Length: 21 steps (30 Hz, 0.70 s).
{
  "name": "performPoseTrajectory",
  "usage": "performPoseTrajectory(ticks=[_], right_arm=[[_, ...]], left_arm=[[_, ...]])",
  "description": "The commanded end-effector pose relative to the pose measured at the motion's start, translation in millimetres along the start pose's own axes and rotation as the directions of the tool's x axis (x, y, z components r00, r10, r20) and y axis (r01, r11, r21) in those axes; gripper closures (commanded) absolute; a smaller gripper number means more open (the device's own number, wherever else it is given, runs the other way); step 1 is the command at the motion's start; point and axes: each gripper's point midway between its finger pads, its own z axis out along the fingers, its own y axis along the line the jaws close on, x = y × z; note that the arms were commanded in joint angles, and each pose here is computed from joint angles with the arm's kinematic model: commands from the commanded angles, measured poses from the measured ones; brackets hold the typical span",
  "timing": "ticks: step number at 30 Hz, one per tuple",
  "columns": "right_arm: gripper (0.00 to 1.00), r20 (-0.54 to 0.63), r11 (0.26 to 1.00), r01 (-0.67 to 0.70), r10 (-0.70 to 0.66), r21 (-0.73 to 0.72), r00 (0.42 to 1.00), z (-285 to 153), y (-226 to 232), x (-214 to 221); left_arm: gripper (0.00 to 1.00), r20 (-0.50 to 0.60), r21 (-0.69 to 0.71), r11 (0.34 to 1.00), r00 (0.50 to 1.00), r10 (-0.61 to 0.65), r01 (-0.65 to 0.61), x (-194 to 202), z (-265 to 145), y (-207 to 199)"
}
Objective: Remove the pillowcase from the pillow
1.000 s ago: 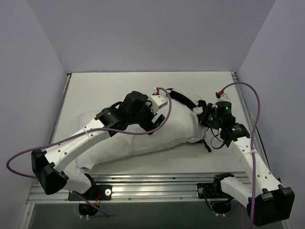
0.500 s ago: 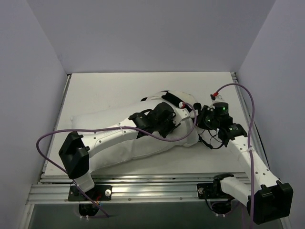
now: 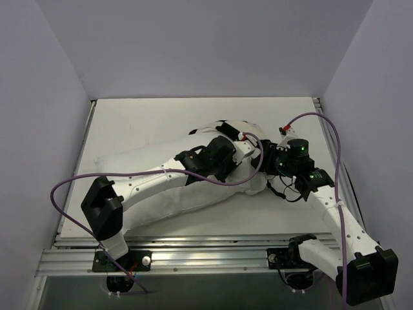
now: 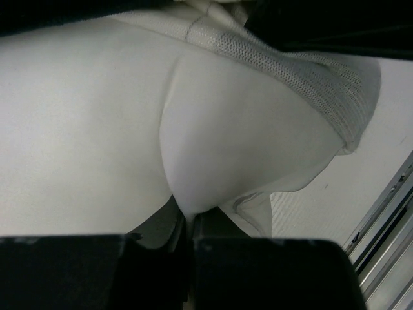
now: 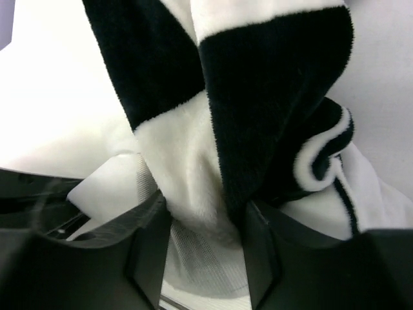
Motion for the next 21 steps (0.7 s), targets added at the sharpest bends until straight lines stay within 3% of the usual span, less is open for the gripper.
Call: performPoseTrajectory(ticks=[1, 3, 6, 12, 16, 21], right_arm=[[0.58, 0.002, 0.985, 0.033, -0.033, -0.172, 0.999, -12.2, 38.4, -1.3], [0.47, 0.001, 0.983, 0.042, -0.043, -0.18, 0.999, -12.6, 40.1, -0.8], [0.39, -0.016, 0.98, 0.048, -0.052, -0.195, 0.999, -11.3, 43.0, 4.7], [0.35, -0.024, 0.986, 0.059, -0.064, -0.159, 0.998, -8.9, 38.9, 12.7], [0.49, -0.047, 0.996, 0.081, -0.082, -0.028, 0.996, 1.0, 10.4, 22.7], [0.76, -0.038, 0.991, 0.072, -0.068, 0.116, 0.997, 9.8, -18.8, 24.5]], left_arm=[[0.98, 0.021, -0.042, 0.999, 0.999, -0.03, 0.031, -3.5, 17.1, 12.1], [0.98, 0.025, -0.036, 0.999, 0.999, -0.03, 0.031, -4.2, 17.8, 11.1], [0.98, 0.029, -0.034, 0.997, 0.998, -0.062, 0.063, -5.4, 18.7, 9.5], [0.98, 0.032, -0.037, 0.997, 0.997, -0.07, 0.071, -9.0, 16.7, 9.9], [0.98, 0.046, -0.037, 0.996, 0.996, -0.08, 0.081, -13.4, 6.8, 10.3], [0.98, 0.057, -0.083, 0.991, 0.993, -0.1, 0.104, -12.7, -15.0, 21.2]])
